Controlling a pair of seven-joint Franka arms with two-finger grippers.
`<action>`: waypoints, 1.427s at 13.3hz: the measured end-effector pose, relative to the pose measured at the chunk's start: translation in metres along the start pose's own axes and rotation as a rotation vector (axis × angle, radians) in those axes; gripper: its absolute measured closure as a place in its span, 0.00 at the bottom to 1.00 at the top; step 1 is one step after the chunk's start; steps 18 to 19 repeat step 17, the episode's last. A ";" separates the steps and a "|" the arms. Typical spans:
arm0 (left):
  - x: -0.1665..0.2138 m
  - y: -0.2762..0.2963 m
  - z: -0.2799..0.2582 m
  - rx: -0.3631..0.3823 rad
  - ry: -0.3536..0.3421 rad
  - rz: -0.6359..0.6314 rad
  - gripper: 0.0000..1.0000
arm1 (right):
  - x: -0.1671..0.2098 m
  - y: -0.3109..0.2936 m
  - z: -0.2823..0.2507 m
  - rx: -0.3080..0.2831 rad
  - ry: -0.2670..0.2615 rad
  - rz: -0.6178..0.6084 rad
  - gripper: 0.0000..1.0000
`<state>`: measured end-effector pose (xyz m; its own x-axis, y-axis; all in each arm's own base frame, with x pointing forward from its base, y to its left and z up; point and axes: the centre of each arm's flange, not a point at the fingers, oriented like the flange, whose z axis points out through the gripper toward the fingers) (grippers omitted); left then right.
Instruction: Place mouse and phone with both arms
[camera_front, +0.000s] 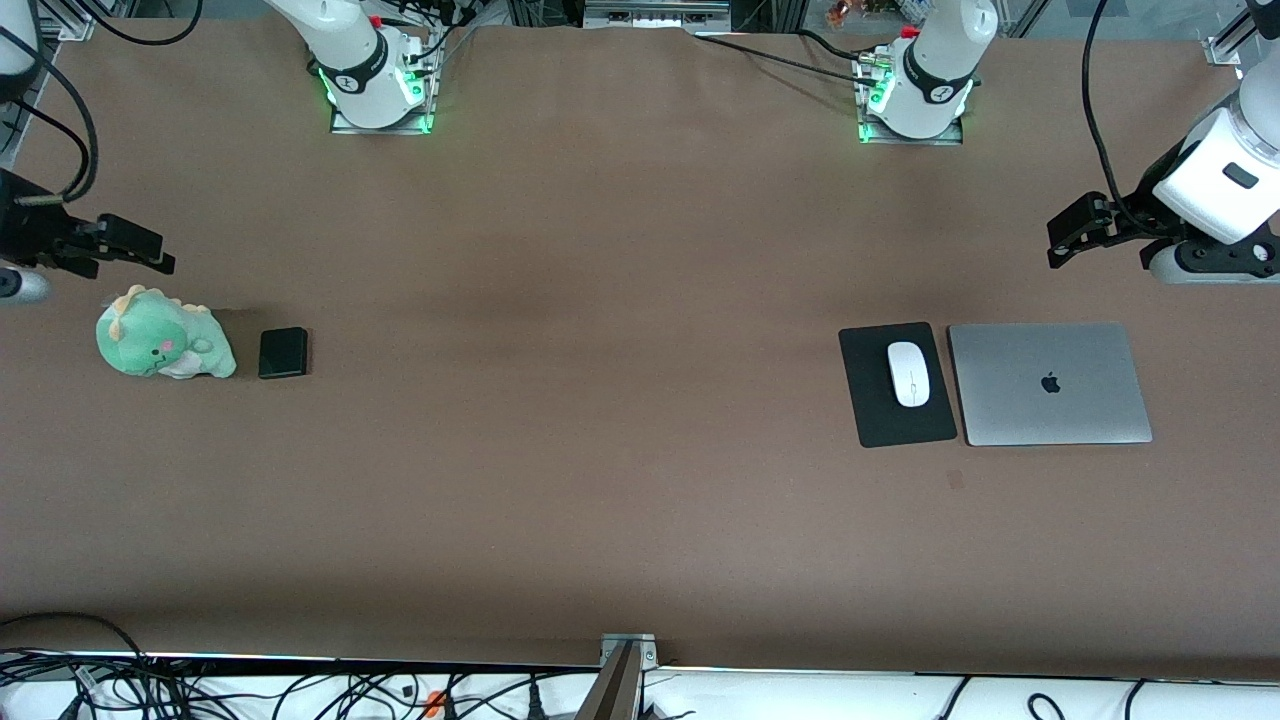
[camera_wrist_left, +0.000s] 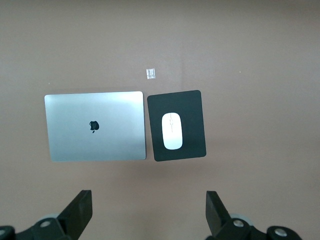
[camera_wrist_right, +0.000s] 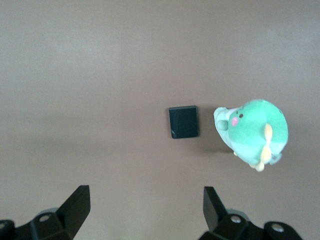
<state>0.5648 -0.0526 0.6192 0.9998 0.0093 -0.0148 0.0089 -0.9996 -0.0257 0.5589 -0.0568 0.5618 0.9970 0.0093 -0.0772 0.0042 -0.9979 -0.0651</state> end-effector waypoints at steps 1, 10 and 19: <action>0.000 0.000 0.000 0.000 0.000 0.000 0.00 | -0.005 -0.003 -0.006 -0.006 -0.007 0.010 0.00; 0.000 0.000 0.000 0.000 0.000 0.000 0.00 | -0.031 -0.031 -0.038 -0.069 -0.039 0.057 0.00; 0.000 0.000 0.000 0.000 0.001 0.000 0.00 | -0.032 -0.033 -0.045 -0.070 -0.026 0.054 0.00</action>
